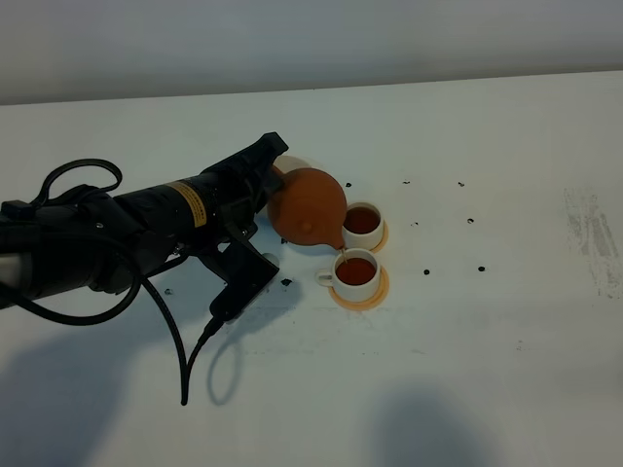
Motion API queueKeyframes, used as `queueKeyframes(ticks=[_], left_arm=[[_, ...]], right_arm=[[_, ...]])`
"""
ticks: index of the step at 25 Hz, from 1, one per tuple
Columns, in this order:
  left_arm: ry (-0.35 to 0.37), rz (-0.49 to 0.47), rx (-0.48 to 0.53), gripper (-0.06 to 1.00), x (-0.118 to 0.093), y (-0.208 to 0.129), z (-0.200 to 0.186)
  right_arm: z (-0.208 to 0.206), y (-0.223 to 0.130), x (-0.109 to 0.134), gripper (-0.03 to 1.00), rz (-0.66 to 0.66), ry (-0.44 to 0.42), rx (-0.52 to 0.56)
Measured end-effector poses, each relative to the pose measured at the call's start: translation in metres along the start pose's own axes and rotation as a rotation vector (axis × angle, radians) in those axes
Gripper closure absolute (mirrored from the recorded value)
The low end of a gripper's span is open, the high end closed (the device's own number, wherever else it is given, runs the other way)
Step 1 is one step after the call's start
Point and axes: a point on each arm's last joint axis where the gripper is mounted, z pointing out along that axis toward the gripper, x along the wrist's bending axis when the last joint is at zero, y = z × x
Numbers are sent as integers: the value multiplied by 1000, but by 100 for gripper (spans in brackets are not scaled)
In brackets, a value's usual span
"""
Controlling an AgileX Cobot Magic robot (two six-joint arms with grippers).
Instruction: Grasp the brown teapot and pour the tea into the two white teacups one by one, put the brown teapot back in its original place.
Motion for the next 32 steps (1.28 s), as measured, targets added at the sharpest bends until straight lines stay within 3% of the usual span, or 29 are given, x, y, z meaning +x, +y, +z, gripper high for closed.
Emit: queueKeyframes(ticks=[32], left_arm=[[21, 79, 5, 84, 2, 0, 0]], right_arm=[[0, 0, 0, 45, 0, 0, 0]])
